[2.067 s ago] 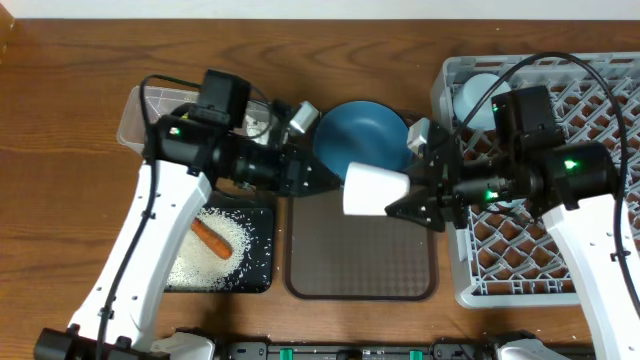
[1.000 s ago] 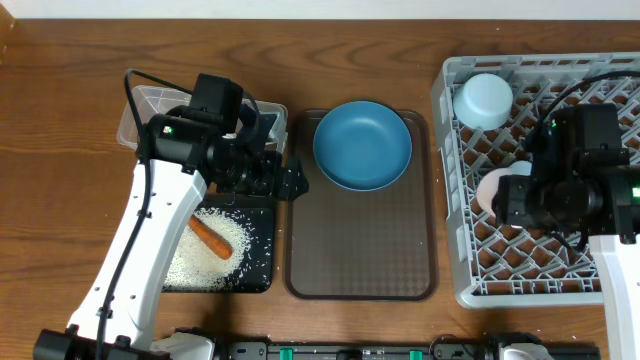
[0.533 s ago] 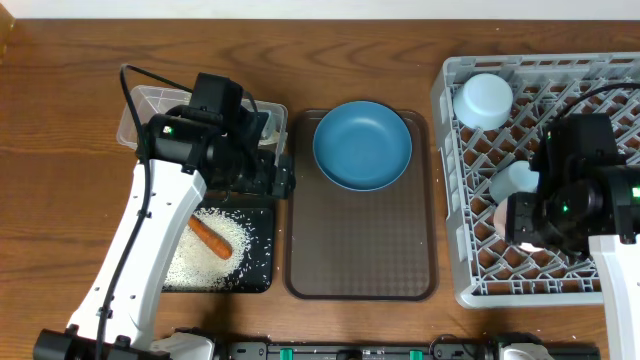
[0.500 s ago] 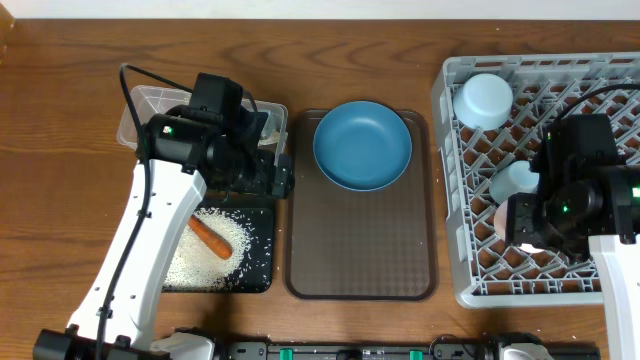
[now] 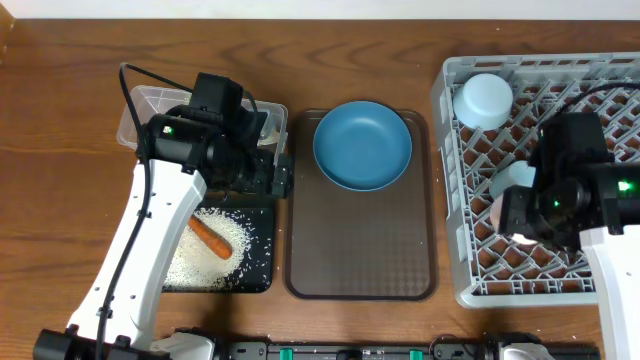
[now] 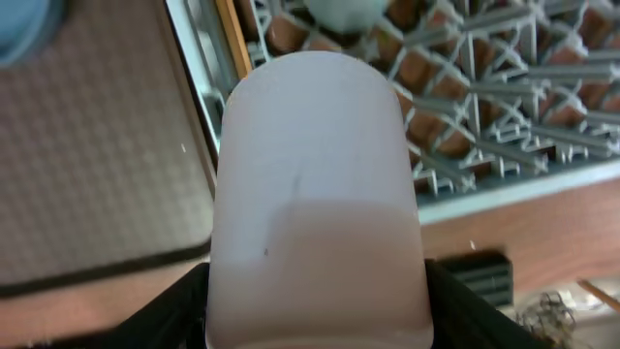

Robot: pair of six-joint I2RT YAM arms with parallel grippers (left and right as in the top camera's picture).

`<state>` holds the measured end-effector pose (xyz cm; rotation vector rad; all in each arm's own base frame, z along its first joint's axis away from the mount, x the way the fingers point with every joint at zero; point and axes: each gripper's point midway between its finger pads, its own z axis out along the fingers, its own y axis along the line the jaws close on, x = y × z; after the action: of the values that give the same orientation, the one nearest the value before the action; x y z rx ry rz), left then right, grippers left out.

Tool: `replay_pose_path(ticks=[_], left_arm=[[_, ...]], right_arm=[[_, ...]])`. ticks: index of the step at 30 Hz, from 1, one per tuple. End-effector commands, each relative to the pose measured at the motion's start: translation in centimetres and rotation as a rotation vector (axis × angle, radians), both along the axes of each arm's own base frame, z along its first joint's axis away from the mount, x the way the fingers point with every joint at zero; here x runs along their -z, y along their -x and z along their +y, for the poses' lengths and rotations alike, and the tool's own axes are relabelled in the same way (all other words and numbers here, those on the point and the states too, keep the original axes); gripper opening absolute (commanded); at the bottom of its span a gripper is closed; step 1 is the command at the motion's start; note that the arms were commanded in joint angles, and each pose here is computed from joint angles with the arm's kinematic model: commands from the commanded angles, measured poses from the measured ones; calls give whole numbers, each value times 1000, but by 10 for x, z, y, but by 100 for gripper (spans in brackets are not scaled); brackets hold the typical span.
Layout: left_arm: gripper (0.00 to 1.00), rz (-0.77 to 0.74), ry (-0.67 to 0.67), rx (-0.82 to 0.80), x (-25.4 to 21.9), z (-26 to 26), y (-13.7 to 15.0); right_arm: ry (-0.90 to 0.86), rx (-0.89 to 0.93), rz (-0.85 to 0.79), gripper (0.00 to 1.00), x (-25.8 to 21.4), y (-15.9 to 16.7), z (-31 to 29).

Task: Sort waste into correct bins and load items into the dishwasher rack
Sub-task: 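Lower the pink cup into the rack with the right gripper, then open the right gripper and raise it from the cup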

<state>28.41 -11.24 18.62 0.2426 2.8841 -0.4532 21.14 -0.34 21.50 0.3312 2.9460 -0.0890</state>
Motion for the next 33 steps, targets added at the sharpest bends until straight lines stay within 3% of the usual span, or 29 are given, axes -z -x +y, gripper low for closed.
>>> replay_pose_path(ticks=[1, 9, 26, 28, 33], left_arm=[[100, -15, -15, -3, 0, 3, -4], [100, -22, -48, -12, 1, 9, -6], [100, -23, -53, -13, 1, 10, -6], [100, -23, -53, -13, 1, 10, -6], [100, -23, -53, -13, 1, 10, -6]], right_arm=[[8, 29, -2, 16, 5, -6, -4], [7, 22, 15, 16, 17, -20, -2], [16, 55, 189, 18, 89, 7, -4], [16, 55, 191, 25, 92, 8, -4], [16, 55, 186, 59, 94, 7, -4]])
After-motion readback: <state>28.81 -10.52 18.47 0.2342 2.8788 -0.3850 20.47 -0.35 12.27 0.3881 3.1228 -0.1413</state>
